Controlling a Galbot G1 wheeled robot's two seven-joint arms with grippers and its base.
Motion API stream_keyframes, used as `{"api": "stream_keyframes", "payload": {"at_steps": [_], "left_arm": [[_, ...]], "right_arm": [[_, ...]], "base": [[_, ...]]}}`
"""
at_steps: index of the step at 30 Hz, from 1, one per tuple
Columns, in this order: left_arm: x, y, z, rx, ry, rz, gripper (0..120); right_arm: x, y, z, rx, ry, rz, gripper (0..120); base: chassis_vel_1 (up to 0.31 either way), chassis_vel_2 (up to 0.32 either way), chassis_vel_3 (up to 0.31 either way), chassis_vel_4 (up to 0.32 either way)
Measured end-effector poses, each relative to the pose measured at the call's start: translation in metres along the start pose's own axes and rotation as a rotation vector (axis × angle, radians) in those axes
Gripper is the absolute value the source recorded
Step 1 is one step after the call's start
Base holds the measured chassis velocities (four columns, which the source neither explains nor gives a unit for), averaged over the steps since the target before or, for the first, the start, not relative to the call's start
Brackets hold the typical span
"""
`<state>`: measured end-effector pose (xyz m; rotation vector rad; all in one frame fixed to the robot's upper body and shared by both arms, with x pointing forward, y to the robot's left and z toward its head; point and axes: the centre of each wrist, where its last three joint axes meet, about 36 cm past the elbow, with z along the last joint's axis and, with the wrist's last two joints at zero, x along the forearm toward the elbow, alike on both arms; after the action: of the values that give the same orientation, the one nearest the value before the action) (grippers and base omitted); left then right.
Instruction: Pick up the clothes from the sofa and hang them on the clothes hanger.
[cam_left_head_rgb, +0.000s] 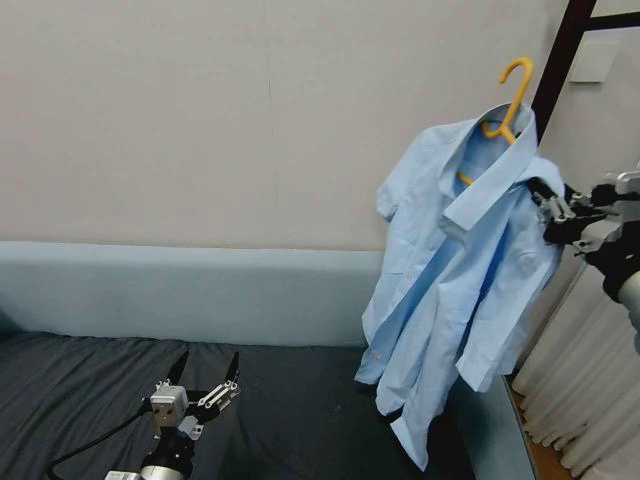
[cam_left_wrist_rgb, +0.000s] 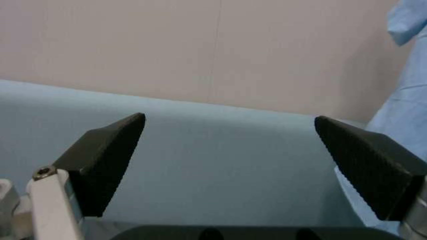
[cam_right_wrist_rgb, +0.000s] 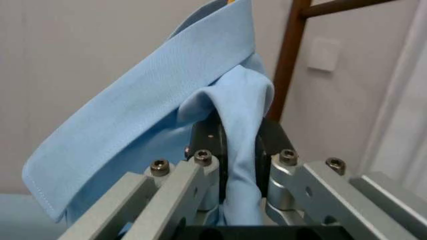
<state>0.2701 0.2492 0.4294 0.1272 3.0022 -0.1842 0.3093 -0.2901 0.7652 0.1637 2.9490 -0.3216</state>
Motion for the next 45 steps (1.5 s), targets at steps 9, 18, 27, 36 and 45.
{"api": "stream_keyframes", "payload": {"at_steps": [9, 18, 27, 36, 45], "left_arm": [[-0.001, 0.0, 0.0, 0.001, 0.001, 0.001, 100], [-0.001, 0.0, 0.0, 0.001, 0.001, 0.002, 100], [-0.001, 0.0, 0.0, 0.002, 0.002, 0.003, 100], [-0.001, 0.0, 0.0, 0.002, 0.002, 0.003, 100], [-0.001, 0.0, 0.0, 0.002, 0.002, 0.003, 100]], "right_arm": [[0.001, -0.009, -0.03, 0.186, 0.011, 0.137, 8], [-0.025, -0.024, -0.037, 0.314, 0.022, 0.255, 8], [-0.076, -0.055, -0.011, 0.445, 0.046, 0.33, 8], [-0.105, -0.084, 0.003, 0.532, 0.009, 0.249, 8], [-0.124, -0.113, 0.004, 0.537, -0.011, 0.225, 8]], "base": [[0.0, 0.0, 0.0, 0.0], [0.0, 0.0, 0.0, 0.0], [0.0, 0.0, 0.0, 0.0], [0.0, 0.0, 0.0, 0.0], [0.0, 0.0, 0.0, 0.0]]}}
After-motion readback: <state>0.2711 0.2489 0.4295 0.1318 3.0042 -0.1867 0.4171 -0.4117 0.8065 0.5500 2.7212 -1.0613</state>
